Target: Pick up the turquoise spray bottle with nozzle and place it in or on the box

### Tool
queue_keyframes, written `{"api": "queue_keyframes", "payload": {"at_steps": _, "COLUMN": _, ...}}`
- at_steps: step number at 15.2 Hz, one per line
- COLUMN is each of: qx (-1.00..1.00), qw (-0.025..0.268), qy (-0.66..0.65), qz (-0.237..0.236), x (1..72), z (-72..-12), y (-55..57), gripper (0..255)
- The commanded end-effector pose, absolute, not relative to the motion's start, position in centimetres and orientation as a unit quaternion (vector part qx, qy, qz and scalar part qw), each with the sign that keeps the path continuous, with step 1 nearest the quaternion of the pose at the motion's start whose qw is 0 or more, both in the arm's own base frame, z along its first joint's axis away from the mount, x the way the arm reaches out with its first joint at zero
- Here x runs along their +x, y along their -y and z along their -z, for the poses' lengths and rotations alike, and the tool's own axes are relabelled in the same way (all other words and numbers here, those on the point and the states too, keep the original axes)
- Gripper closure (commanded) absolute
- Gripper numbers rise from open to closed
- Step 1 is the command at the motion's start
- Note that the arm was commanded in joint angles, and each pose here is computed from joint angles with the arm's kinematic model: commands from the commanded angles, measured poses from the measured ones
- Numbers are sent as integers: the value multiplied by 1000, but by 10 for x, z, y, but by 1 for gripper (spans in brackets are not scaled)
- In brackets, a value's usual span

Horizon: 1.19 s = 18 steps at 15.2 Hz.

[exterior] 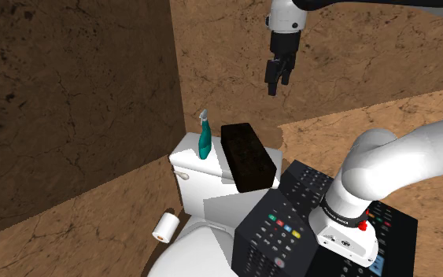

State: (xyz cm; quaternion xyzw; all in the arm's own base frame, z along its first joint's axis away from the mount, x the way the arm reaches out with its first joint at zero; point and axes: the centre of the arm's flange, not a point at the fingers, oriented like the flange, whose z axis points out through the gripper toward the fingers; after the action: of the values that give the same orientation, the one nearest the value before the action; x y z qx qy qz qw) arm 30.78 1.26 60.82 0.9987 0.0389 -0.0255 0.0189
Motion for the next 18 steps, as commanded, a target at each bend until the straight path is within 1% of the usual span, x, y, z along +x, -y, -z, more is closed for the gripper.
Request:
{"api": "queue_keyframes", "payload": {"at_steps": 1, "qx": 999, "qw": 19, "qy": -39, "qz": 25, "x": 308, "z": -608, "y": -13, "gripper": 0}}
{"api": "queue_keyframes", "payload": {"at_steps": 9, "qx": 991, "qw": 52, "qy": 116, "qz": -41, "x": 330, "z": -531, "y": -84, "gripper": 0}}
{"api": "queue_keyframes", "payload": {"at_steps": 18, "qx": 947, "qw": 86, "qy": 287, "qz": -114, "x": 391, "z": -446, "y": -144, "gripper": 0}}
